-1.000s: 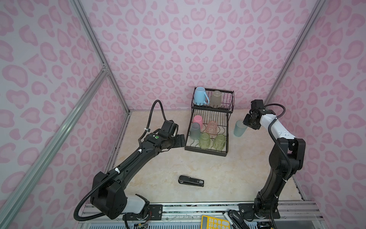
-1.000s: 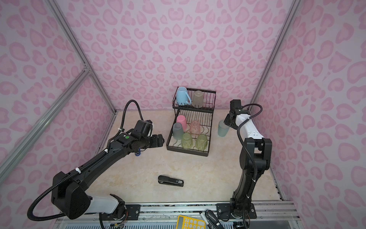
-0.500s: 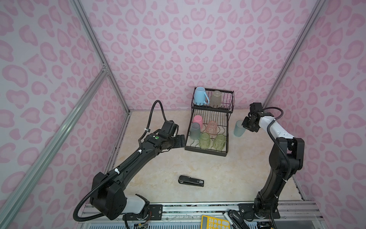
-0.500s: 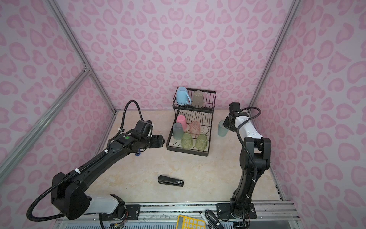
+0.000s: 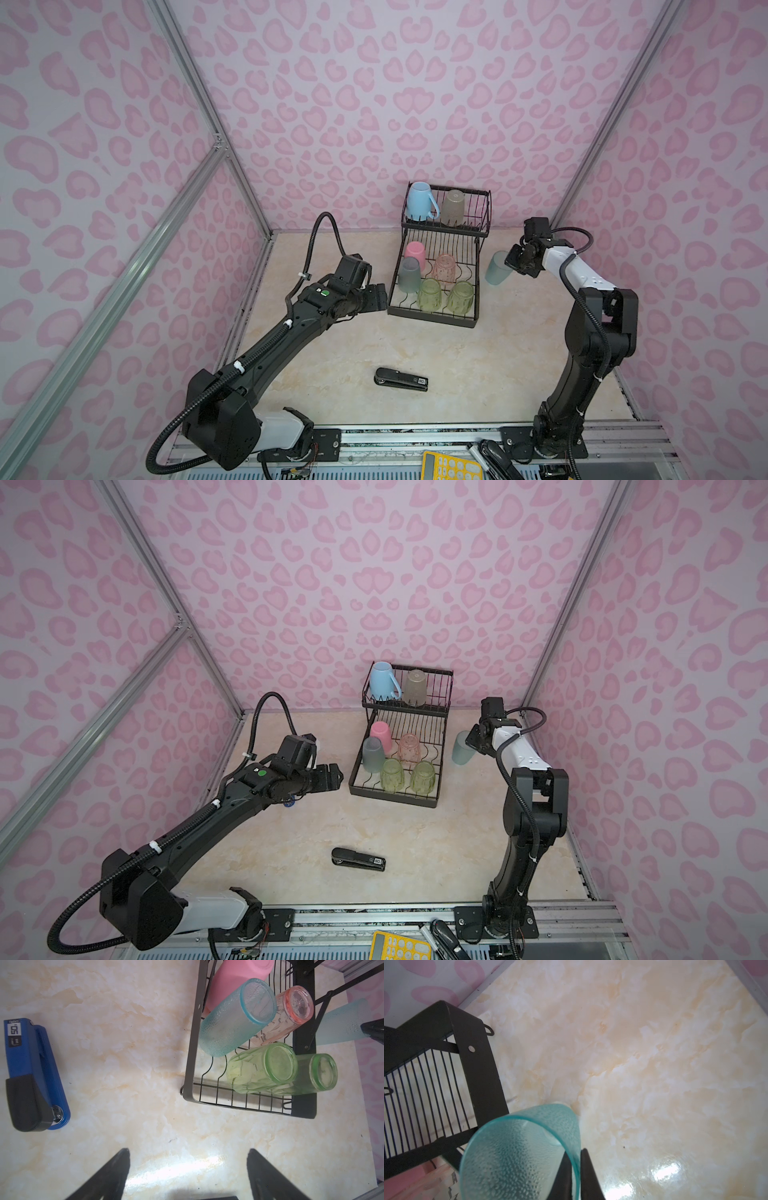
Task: Load the cups into the dish rack
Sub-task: 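Lift the teal cup and carry it toward the left gripper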
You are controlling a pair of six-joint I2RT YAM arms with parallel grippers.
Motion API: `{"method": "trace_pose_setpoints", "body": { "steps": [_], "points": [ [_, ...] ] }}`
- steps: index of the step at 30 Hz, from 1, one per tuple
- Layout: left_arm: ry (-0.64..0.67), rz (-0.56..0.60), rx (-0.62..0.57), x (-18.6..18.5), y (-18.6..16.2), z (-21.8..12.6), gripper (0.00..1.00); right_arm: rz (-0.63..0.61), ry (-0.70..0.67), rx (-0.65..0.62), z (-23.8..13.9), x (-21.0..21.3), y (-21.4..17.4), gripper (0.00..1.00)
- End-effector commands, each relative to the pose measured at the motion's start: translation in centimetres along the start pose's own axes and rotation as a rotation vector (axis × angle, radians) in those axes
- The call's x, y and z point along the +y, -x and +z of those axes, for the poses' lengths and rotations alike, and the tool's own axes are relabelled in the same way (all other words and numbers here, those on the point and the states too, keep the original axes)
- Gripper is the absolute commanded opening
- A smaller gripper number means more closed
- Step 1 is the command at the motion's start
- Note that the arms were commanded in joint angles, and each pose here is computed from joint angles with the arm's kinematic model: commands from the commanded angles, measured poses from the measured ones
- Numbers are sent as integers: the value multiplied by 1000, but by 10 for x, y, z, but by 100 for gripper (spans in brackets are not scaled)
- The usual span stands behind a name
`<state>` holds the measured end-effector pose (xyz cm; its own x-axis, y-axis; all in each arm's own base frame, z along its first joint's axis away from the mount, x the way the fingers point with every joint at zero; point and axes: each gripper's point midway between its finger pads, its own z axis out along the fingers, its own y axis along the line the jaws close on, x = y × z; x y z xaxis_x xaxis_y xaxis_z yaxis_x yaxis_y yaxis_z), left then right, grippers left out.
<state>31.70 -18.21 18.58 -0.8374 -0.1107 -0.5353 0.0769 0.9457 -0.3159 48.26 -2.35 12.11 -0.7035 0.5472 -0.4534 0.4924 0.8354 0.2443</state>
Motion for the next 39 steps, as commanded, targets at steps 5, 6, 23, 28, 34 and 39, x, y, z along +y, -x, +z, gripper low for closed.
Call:
{"method": "trace_pose_setpoints", "body": {
  "steps": [5, 6, 23, 28, 34, 39],
  "points": [
    [-21, -11, -23, -3, 4, -4, 90, -5, 4, -82, -31, 2, 17, 1],
    [-25, -13, -24, -4, 4, -4, 90, -8, -1, -91, -37, 0, 19, 1],
    [-153, -89, -15, -27, 5, -6, 91, -6, 86, -391, -179, -12, 36, 0],
    [-231, -131, -10, -41, 8, -13, 92, -32, 236, -530, -235, 15, 33, 0],
    [-342, -194, -2, -65, 21, -31, 93, -50, 502, -690, -303, 50, 16, 0],
    [-546, -297, -6, -98, 46, -60, 93, -94, 737, -683, -333, 90, -14, 0]
  ]
}}
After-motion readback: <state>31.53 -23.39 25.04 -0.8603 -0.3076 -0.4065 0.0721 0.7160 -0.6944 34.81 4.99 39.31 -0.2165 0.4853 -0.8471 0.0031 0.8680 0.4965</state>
